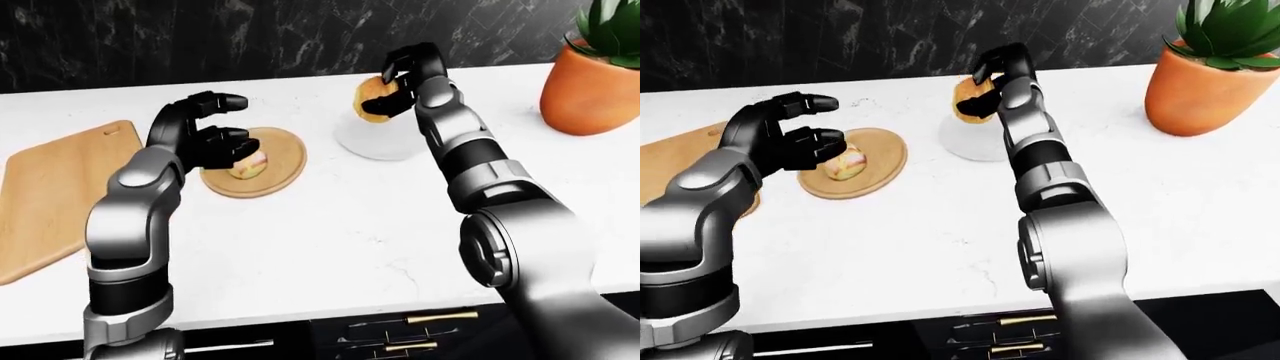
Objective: Place all breads on the cutting board.
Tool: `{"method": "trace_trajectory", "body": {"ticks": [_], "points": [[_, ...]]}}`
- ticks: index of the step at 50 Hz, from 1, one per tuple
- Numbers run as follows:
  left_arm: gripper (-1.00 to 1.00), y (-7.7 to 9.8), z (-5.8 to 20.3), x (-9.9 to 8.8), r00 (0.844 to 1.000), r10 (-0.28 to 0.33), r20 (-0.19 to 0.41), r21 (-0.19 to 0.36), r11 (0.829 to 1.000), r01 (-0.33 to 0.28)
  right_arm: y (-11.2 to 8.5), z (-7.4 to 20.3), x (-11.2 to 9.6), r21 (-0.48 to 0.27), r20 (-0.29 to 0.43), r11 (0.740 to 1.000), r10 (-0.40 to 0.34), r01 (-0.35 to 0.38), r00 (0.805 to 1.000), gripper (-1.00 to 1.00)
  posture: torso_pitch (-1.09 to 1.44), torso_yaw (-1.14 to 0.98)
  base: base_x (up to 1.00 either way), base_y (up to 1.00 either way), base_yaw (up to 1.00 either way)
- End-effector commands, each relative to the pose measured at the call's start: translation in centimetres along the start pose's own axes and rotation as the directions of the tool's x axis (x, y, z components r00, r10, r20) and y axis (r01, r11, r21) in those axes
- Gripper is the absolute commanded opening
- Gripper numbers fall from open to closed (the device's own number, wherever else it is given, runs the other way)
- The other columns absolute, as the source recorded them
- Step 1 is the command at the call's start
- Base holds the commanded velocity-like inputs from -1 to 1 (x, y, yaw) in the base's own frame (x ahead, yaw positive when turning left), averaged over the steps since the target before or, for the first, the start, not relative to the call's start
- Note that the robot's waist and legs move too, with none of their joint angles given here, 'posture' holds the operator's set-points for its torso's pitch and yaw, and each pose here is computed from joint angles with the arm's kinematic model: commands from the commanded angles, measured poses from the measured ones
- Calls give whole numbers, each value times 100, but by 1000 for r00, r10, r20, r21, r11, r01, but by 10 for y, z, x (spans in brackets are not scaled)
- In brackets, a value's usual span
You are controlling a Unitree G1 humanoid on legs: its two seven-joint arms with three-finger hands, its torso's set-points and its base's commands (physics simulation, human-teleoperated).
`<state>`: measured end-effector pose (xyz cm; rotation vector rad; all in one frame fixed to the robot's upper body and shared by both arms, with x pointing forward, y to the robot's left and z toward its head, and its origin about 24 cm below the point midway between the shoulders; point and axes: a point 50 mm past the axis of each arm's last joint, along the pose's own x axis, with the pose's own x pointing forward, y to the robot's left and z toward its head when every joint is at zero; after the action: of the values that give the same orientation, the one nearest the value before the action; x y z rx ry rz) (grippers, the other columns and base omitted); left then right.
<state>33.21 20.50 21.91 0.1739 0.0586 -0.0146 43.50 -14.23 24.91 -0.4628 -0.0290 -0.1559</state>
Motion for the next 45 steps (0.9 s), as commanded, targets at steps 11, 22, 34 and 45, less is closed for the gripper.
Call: {"method": "trace_trajectory", "body": {"ticks": [11, 22, 34, 45], "points": [[28, 3, 24, -2, 992, 30, 122, 24, 999, -33, -6, 26, -1, 15, 113, 999, -34, 32, 993, -100, 0, 0, 0, 0, 0], [51, -1, 9, 6, 996, 12, 93, 62, 998, -18, -6, 22, -1, 19, 109, 999, -33, 31, 994, -100, 0, 0, 0, 0, 0], [51, 4, -5, 8, 997, 25, 70, 105, 994, -33, -6, 21, -1, 22, 110, 999, -34, 31, 993, -100, 0, 0, 0, 0, 0], [50, 4, -13, 14, 997, 43, 58, 138, 989, -50, -5, 20, -1, 32, 115, 999, -35, 31, 993, -100, 0, 0, 0, 0, 0]]}}
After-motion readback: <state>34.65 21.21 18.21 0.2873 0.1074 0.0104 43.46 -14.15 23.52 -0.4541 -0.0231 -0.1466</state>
